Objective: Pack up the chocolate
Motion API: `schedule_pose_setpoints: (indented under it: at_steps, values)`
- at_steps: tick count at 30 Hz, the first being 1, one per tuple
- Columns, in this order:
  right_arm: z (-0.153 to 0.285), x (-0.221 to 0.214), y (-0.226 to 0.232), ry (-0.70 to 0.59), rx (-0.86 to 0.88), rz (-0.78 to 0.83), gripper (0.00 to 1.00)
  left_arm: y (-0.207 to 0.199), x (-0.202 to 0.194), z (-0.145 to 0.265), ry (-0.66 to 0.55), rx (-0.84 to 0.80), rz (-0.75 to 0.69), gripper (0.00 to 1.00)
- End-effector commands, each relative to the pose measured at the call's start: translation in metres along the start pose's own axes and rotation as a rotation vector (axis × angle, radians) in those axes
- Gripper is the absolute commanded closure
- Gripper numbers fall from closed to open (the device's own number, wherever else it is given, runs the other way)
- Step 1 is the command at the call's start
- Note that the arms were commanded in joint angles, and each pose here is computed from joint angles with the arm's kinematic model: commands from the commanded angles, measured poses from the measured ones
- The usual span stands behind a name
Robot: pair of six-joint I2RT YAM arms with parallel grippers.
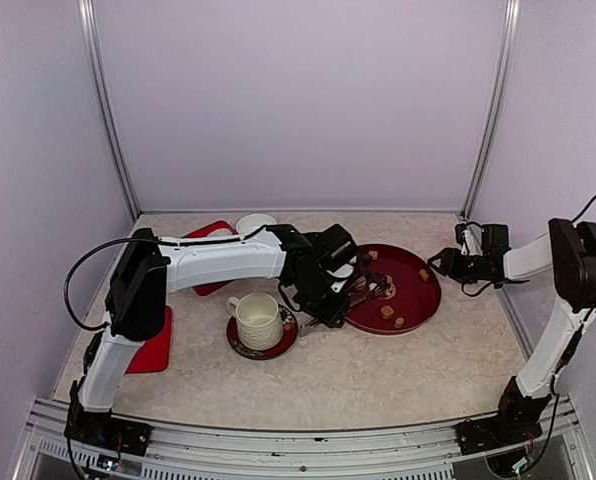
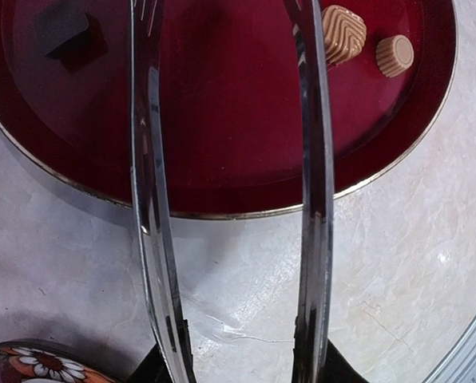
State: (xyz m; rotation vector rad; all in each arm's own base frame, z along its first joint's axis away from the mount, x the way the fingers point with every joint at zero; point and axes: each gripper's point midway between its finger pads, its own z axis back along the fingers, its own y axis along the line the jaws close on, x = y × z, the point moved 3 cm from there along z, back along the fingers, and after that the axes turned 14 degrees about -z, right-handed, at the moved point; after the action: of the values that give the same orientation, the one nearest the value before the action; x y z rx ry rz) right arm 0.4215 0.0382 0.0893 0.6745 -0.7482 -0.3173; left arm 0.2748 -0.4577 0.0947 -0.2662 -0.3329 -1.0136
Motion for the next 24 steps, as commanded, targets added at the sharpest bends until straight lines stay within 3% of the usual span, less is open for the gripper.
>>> schedule_pose_setpoints:
  at_steps: [1, 11, 24]
  values:
    - [-0.016, 0.01, -0.007, 0.001, 0.02, 0.008, 0.44, 0.0, -0.005, 0.001, 0.006, 0.006, -0.012, 0.58]
    - [-0.038, -0.011, -0.003, 0.091, 0.06, -0.006, 0.61, 0.007, -0.016, 0.0, 0.028, 0.014, 0.002, 0.57]
    - [-0.02, -0.043, 0.019, 0.121, 0.078, 0.03, 0.67, 0.008, -0.017, 0.012, 0.046, 0.01, -0.014, 0.57]
